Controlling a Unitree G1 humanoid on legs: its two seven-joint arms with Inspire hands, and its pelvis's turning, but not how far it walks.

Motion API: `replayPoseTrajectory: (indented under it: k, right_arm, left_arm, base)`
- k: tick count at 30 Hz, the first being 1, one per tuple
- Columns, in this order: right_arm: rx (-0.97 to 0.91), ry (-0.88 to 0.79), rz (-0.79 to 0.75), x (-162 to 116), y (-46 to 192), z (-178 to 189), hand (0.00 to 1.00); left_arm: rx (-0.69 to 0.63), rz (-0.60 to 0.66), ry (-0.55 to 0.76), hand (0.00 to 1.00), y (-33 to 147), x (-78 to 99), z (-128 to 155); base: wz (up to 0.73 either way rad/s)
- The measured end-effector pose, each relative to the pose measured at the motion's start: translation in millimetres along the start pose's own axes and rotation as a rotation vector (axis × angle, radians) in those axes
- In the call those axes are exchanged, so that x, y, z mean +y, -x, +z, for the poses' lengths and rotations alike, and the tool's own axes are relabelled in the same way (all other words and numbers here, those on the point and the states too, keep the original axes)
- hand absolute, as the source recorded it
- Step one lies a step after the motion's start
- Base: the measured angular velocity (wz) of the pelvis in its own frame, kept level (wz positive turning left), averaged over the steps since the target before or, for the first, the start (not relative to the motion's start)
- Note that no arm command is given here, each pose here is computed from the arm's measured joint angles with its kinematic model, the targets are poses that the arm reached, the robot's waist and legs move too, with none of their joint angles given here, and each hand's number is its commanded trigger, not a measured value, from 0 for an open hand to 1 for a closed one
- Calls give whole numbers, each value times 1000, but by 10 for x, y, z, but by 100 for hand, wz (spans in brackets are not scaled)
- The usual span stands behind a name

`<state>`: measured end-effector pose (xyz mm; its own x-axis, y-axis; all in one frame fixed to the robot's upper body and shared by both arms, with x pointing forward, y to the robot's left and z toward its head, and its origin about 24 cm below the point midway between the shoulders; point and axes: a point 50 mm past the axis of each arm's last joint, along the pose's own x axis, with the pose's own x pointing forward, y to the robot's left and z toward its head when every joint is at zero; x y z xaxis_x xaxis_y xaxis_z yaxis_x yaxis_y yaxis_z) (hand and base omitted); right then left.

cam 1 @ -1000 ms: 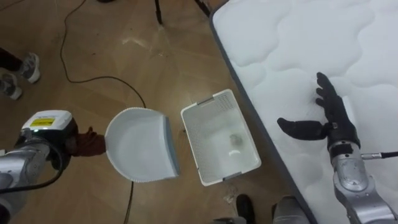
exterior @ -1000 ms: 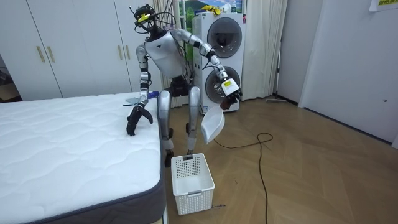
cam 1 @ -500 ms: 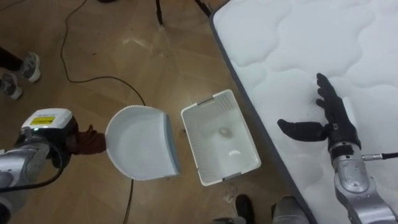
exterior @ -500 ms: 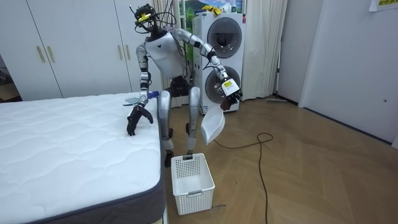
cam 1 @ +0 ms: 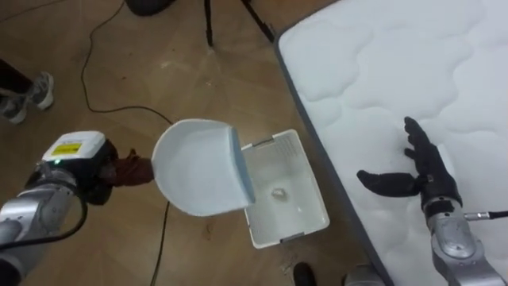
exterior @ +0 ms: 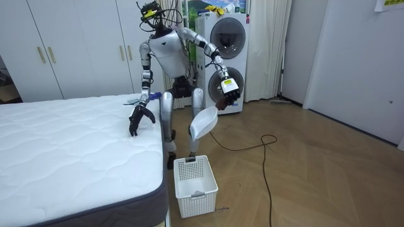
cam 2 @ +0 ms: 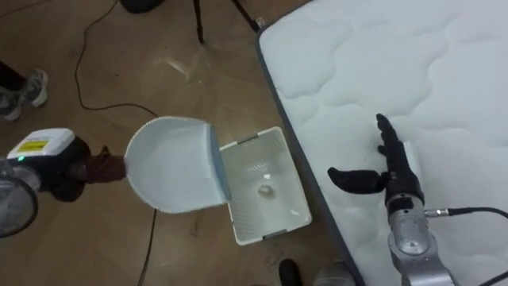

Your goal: Clean bed

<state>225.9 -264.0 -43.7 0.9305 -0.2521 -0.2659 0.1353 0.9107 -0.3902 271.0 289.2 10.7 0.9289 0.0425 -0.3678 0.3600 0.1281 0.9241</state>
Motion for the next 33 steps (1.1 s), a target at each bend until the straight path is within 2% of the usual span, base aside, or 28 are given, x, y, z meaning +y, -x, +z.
replayPoseTrajectory:
  k: [2,5,7,11,19,24,26,30,33]
  right_arm:
    - [29,-15,12,8,51,-75,0]
    - [87,-35,17,16,155,-222,0]
    - [168,-37,8,-11,269,-398,0]
    - [264,-53,0,-30,446,-609,0]
    - [302,-68,-69,-172,624,-716,0]
    - [267,-65,-50,-141,592,-630,0]
    - [264,-72,-42,-107,567,-608,0]
    - [253,-84,-34,-44,522,-562,0]
    - [252,-80,-3,35,529,-558,0]
  left_arm:
    - [-31,22,50,100,16,-23,90]
    - [-72,27,119,100,126,-150,165]
    - [-60,15,212,100,195,-323,191]
    - [-43,-14,251,100,273,-470,176]
    - [-96,55,316,100,293,-320,254]
    - [-129,131,392,100,321,-162,302]
    - [-128,147,422,100,318,-159,311]
    - [-109,127,503,100,361,-301,344]
    - [-116,126,525,100,353,-320,390]
  base:
    - [-27]
    - [-53]
    - [-65]
    - [-49]
    - [-63]
    - [-133]
    - [-146]
    - [-158]
    - [-146]
